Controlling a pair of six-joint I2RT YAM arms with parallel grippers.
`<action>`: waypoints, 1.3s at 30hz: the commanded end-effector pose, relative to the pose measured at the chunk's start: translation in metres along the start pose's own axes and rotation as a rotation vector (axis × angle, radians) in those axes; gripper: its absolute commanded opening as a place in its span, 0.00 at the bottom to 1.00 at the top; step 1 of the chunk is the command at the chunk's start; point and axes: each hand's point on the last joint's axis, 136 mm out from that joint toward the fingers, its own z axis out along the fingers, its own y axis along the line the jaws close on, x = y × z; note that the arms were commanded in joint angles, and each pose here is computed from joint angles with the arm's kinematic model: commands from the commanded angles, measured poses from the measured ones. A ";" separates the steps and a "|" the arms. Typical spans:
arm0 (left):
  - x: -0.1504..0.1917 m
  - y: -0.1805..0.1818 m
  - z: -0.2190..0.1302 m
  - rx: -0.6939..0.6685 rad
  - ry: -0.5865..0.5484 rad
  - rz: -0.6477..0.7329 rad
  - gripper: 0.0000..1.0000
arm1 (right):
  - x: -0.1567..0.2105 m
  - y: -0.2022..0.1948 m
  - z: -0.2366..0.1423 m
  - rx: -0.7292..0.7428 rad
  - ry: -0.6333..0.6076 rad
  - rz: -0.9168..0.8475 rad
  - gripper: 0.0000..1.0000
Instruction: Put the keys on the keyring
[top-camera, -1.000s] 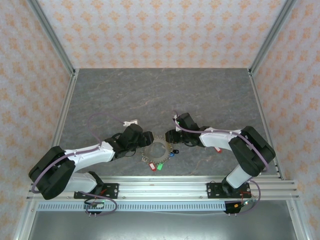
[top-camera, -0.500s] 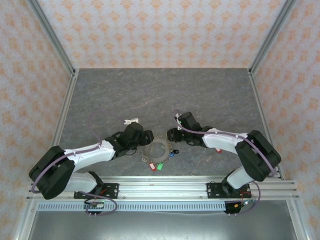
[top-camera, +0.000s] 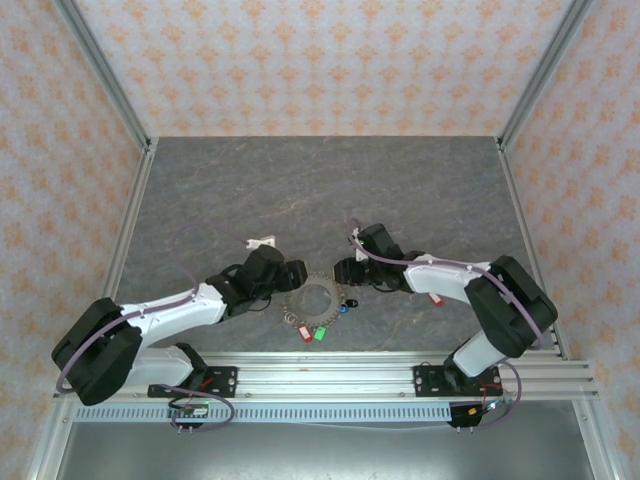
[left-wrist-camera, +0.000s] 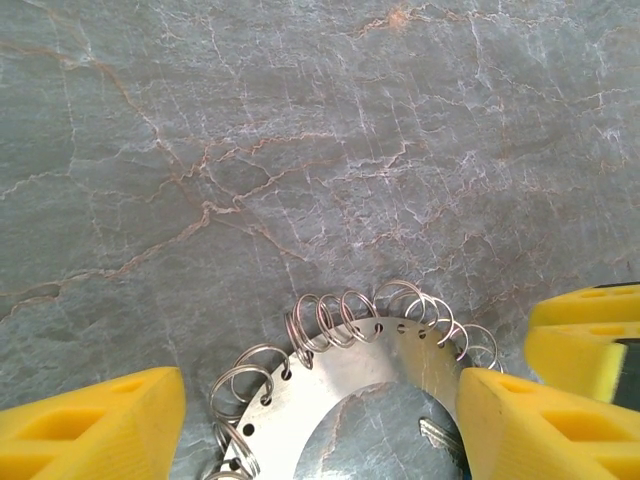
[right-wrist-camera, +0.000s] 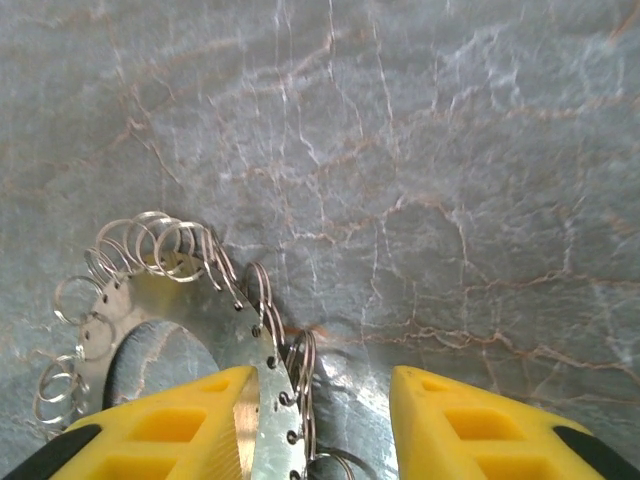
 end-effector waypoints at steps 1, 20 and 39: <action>0.012 0.008 -0.003 -0.004 0.045 0.029 0.72 | 0.007 0.003 0.004 0.002 0.049 0.009 0.39; 0.053 -0.003 0.019 0.081 0.208 0.052 0.42 | 0.031 0.022 0.020 -0.114 0.178 0.006 0.32; 0.008 0.003 -0.009 0.008 0.013 0.056 0.50 | -0.007 0.042 -0.016 -0.255 -0.015 0.037 0.03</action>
